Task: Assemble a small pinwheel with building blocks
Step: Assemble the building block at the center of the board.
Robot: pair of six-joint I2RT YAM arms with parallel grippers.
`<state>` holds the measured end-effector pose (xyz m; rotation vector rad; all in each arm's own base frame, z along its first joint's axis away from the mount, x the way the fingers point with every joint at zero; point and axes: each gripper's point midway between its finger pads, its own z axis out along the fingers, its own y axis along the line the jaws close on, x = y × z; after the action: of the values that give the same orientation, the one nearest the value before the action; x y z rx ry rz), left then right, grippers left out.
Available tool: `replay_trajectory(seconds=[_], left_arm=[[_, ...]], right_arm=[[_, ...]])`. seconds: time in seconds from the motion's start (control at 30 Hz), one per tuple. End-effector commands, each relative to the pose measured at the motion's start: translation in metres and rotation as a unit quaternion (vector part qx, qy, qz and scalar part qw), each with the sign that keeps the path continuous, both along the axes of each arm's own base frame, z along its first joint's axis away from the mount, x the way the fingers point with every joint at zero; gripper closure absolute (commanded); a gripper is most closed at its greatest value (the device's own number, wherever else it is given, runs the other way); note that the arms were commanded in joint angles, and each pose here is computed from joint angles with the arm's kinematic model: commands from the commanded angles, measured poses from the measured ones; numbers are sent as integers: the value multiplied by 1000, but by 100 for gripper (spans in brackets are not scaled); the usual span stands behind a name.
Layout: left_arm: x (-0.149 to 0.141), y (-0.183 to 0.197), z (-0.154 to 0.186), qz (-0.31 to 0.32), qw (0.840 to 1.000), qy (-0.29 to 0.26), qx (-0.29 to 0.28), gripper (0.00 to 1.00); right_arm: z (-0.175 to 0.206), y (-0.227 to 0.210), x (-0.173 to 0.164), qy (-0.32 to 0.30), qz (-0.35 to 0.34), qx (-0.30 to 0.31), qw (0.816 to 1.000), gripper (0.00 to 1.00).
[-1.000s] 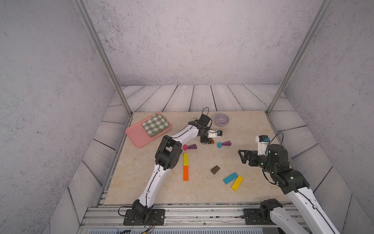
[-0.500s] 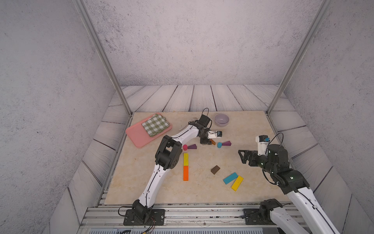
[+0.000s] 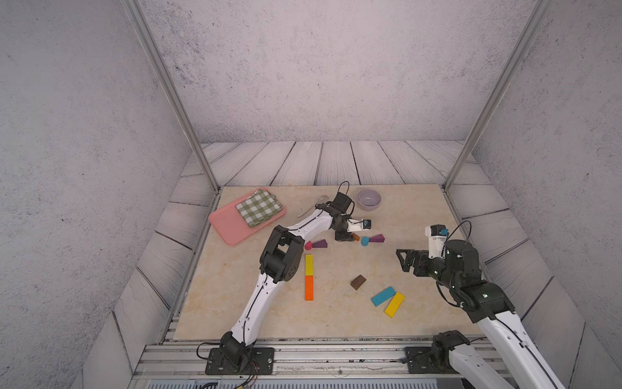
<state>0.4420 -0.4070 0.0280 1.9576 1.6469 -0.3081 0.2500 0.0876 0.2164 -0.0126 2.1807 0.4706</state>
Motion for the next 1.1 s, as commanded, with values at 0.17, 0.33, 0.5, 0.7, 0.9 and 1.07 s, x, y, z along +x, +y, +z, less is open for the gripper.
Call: replay_trajectory(seconds=[0.17, 0.33, 0.5, 0.7, 0.9, 1.07], left_arm=[[-8, -7, -14, -12, 1000, 15, 1, 48], [-8, -9, -12, -13, 1000, 15, -4, 49], [-8, -15, -12, -15, 1000, 13, -9, 55], [-9, -16, -16, -17, 1000, 12, -6, 54], [-14, -13, -15, -27, 999, 17, -2, 65], [-16, -13, -13, -29, 999, 20, -4, 66]], right_arm=[[0, -2, 0, -3, -3, -3, 1000, 1], [-1, -1, 0, -3, 0, -3, 1000, 1], [-1, -1, -1, -3, -1, -3, 1000, 1], [0, -1, -1, -5, -1, -3, 1000, 1], [0, -1, 0, -4, 0, -1, 1000, 1], [-1, -1, 0, -4, 0, -3, 1000, 1]])
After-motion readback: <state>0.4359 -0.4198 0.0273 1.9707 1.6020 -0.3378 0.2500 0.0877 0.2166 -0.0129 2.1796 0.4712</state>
